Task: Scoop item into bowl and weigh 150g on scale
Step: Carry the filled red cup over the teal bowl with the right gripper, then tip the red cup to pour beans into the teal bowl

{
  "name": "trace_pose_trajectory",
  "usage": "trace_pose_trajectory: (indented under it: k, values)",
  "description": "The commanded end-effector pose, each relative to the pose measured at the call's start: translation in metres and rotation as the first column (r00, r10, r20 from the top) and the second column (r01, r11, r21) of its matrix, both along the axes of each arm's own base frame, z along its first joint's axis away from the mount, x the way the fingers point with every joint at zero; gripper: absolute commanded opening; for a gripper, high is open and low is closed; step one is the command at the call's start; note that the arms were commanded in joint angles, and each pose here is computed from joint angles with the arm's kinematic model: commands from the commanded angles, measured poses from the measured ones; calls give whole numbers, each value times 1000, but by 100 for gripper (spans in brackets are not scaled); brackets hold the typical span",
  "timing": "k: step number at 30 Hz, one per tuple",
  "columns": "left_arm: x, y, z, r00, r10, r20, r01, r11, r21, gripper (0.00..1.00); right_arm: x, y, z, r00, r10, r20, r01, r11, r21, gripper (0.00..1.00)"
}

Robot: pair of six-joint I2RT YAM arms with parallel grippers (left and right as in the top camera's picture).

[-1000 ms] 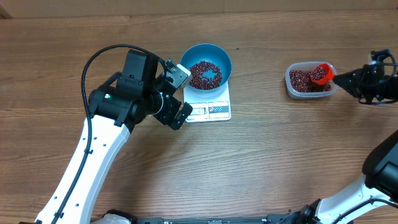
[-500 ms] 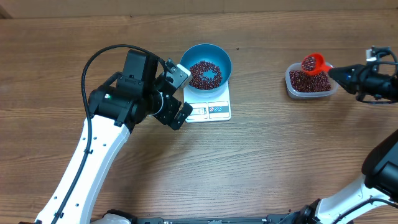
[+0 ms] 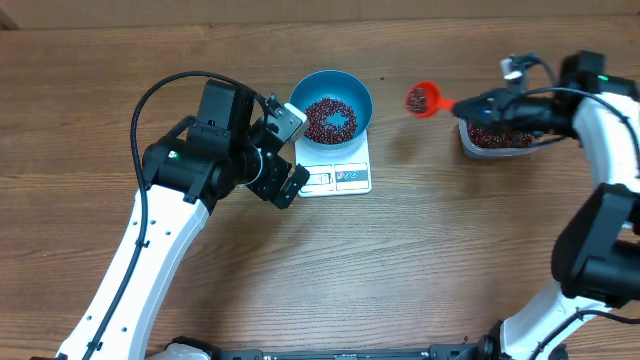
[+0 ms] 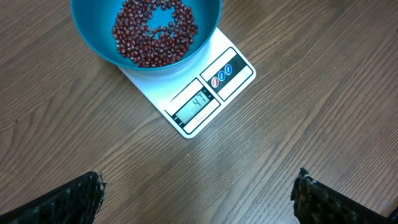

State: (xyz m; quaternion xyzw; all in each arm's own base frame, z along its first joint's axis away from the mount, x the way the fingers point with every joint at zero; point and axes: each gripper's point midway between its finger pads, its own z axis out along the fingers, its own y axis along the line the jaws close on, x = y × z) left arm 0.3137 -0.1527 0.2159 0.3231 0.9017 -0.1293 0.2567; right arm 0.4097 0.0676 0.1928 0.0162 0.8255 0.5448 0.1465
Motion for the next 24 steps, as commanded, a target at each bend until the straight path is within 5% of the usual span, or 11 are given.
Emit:
trace_pose_trajectory:
  k: [1,5,24]
  values:
    - [2,-2,13,1000,1,26,-1,1000,-30,100,5,30,17,998,56,23,-56,998,33,4]
    - [2,-2,13,1000,1,26,-1,1000,-30,99,8,65,23,992,114,46,-115,993,16,4]
    - [2,-2,13,1000,1,26,-1,1000,-30,100,36,138,-12,984,108,140,-23,862,-506,4]
